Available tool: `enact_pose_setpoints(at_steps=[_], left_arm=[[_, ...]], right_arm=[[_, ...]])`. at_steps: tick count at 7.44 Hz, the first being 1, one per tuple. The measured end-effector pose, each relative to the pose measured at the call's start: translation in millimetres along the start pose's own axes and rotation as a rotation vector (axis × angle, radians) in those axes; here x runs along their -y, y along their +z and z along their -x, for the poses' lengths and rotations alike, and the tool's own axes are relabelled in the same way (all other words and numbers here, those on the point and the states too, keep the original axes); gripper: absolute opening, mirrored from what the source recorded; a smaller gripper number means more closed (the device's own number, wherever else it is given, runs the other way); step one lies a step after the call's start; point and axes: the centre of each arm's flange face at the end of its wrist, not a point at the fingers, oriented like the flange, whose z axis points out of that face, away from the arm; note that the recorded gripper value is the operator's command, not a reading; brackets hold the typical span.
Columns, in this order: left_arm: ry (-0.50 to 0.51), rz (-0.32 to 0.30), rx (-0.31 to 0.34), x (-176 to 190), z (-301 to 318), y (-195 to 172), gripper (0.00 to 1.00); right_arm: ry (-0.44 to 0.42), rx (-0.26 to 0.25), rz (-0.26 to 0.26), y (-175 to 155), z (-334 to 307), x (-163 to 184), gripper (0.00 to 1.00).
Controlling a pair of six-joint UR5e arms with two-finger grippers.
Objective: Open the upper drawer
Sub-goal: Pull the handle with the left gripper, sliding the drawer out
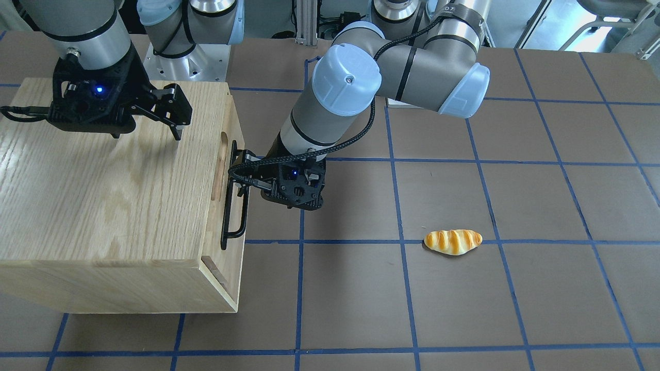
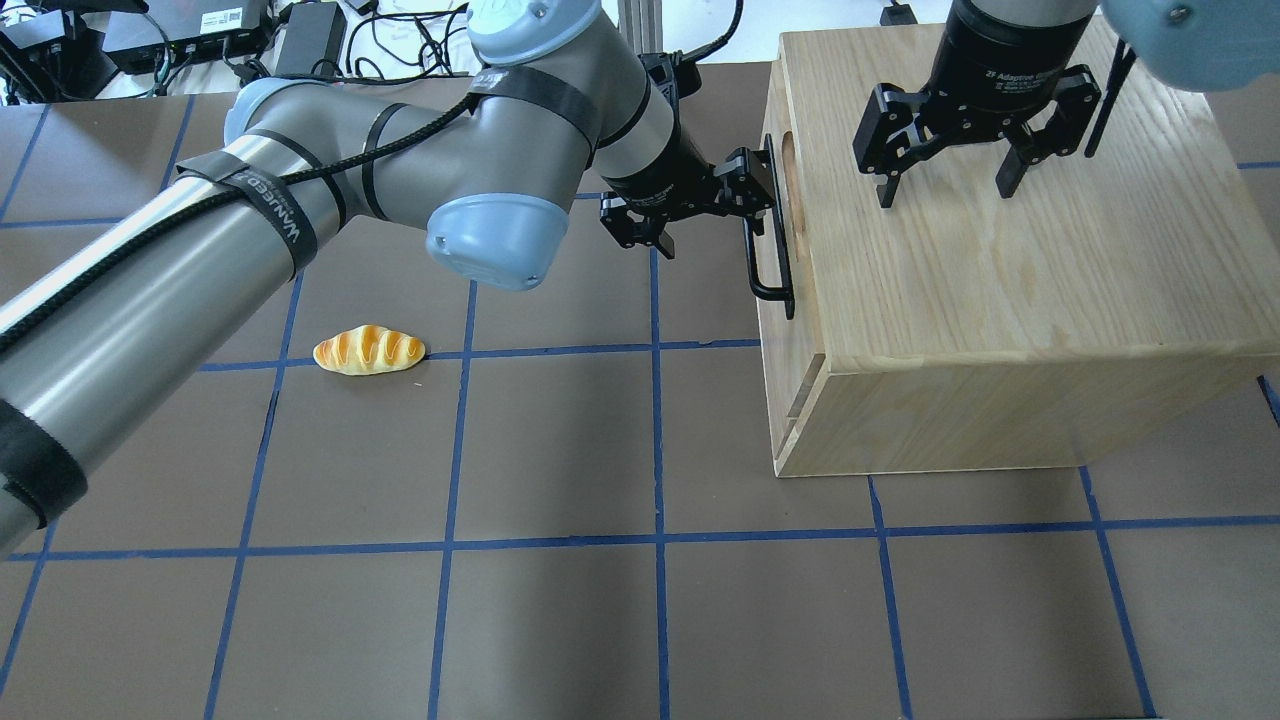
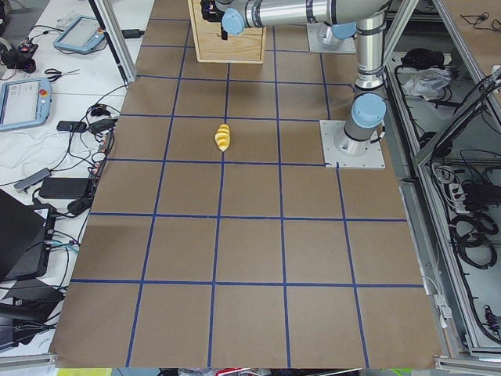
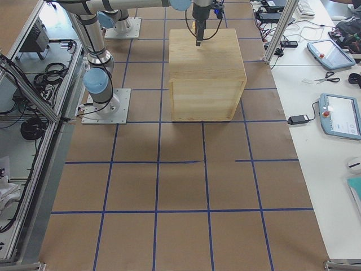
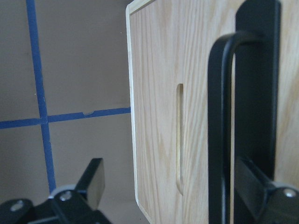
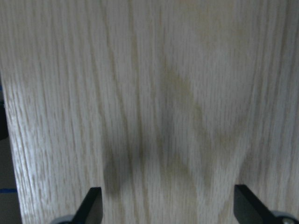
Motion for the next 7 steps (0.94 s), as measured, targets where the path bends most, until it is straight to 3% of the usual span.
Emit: enact_pose_setpoints(at_steps=[2,7], left_arm=[[0.008,-0.014,0.043,0.3,5.3,-5.8,1.00],[-0.026,-0.033,0.060,19.1,39.8,-25.2,1.00]], right_arm=[[0.000,0.000,0.000,0.0,-0.2,0.0,1.00],[-0.001,0.000,0.000,0.0,0.2,-0.1,1.00]])
